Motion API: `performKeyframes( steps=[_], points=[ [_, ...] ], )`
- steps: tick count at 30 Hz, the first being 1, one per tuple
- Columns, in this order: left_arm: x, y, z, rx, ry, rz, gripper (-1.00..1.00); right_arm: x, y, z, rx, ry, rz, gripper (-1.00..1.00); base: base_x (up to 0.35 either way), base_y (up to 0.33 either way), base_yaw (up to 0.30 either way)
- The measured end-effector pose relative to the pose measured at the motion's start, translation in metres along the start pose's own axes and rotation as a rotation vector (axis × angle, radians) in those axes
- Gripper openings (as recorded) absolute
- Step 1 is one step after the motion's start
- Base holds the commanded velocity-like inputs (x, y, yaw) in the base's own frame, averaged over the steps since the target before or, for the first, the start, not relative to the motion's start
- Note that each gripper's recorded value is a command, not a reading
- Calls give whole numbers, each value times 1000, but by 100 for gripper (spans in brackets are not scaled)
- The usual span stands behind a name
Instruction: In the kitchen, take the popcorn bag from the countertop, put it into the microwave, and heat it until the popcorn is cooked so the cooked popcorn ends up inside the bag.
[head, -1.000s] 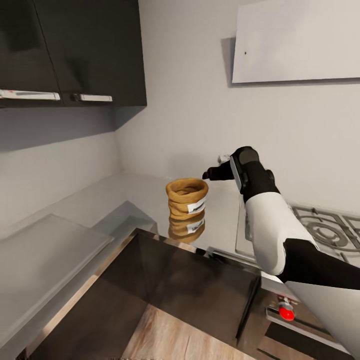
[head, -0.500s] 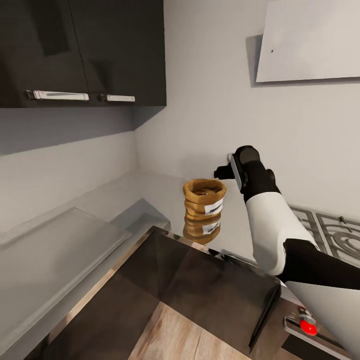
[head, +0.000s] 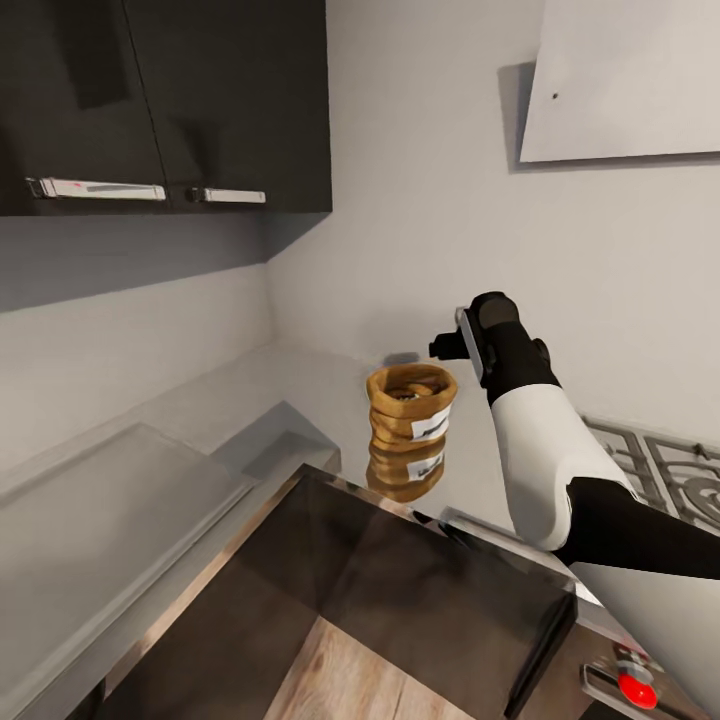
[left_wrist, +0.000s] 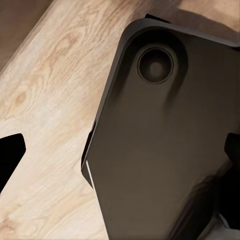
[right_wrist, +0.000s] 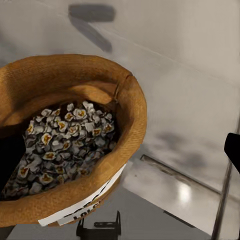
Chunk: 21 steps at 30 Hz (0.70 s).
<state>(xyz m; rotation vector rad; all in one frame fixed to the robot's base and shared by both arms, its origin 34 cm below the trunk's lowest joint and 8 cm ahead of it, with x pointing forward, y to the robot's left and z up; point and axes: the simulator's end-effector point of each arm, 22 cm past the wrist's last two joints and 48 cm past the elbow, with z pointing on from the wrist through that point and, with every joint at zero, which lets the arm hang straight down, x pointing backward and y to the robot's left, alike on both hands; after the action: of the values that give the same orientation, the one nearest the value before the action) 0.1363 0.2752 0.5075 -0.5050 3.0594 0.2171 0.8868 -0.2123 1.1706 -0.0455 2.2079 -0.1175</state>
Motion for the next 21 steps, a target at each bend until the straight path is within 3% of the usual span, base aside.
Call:
performKeyframes(
  steps=[2,6,12,21],
  points=[
    [-1,0,0,0,-2,-1,100,6,2,4,-3,17,-4,100,4,0,0],
    [-2,0,0,1,-3,-2,100,45,17,25,-27,124,-36,100,0,0,0],
    [-1,0,0,1,-1,-1,100,47,18,25,-29,128,-37,100,64,0,0],
    [0,0,0,2,0,0,100,47,18,25,-27,128,-39,100,311,0,0]
  ],
)
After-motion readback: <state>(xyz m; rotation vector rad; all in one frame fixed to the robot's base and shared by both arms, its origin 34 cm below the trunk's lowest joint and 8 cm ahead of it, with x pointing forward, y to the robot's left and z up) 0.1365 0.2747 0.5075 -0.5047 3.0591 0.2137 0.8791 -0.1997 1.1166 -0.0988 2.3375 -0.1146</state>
